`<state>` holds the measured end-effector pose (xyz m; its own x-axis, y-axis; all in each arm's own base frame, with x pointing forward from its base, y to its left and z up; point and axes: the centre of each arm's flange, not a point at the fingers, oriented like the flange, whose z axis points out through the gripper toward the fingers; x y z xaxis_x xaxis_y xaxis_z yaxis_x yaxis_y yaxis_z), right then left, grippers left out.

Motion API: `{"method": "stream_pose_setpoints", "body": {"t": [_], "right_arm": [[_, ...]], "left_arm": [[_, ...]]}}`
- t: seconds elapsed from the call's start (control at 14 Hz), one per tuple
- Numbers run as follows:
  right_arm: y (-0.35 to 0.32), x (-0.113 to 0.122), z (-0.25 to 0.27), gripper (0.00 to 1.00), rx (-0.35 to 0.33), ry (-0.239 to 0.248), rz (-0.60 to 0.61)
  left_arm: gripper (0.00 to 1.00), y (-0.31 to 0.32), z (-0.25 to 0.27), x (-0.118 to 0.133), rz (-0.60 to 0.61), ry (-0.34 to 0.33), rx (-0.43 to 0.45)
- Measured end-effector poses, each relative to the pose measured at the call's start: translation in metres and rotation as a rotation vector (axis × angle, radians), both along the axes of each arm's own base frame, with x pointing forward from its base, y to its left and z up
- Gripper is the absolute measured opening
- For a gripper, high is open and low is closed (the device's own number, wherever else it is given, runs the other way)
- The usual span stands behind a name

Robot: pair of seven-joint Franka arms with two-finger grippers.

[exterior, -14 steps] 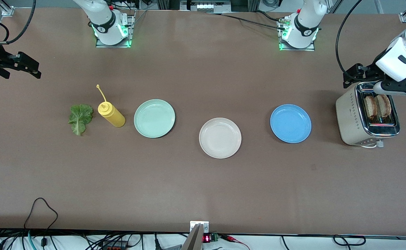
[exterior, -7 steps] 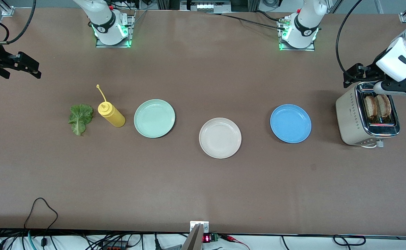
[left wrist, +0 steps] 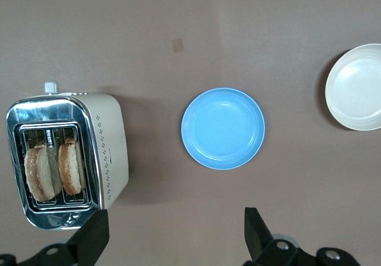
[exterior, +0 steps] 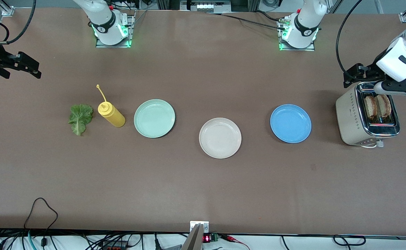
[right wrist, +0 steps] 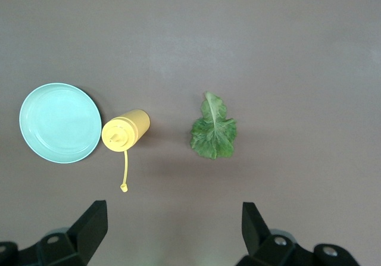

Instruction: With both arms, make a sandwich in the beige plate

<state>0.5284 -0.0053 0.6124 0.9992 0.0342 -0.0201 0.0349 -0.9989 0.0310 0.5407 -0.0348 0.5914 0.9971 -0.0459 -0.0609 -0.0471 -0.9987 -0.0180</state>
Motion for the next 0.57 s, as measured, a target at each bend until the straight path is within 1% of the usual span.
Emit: {"method": "stream_pose_setpoints", "body": {"t": [0.21, 0.57], "right_arm": [[0.0, 0.0, 0.0, 1.0, 0.0, 0.0, 0.0], [0.0, 0.0, 0.0, 1.0, 0.0, 0.0, 0.0]], "left_arm": [[1.0, 0.0, -0.01, -0.002, 0.004, 0.058, 0.004], [1.0, 0.001, -0.029, 0.008, 0.01, 0.095, 0.007]]}}
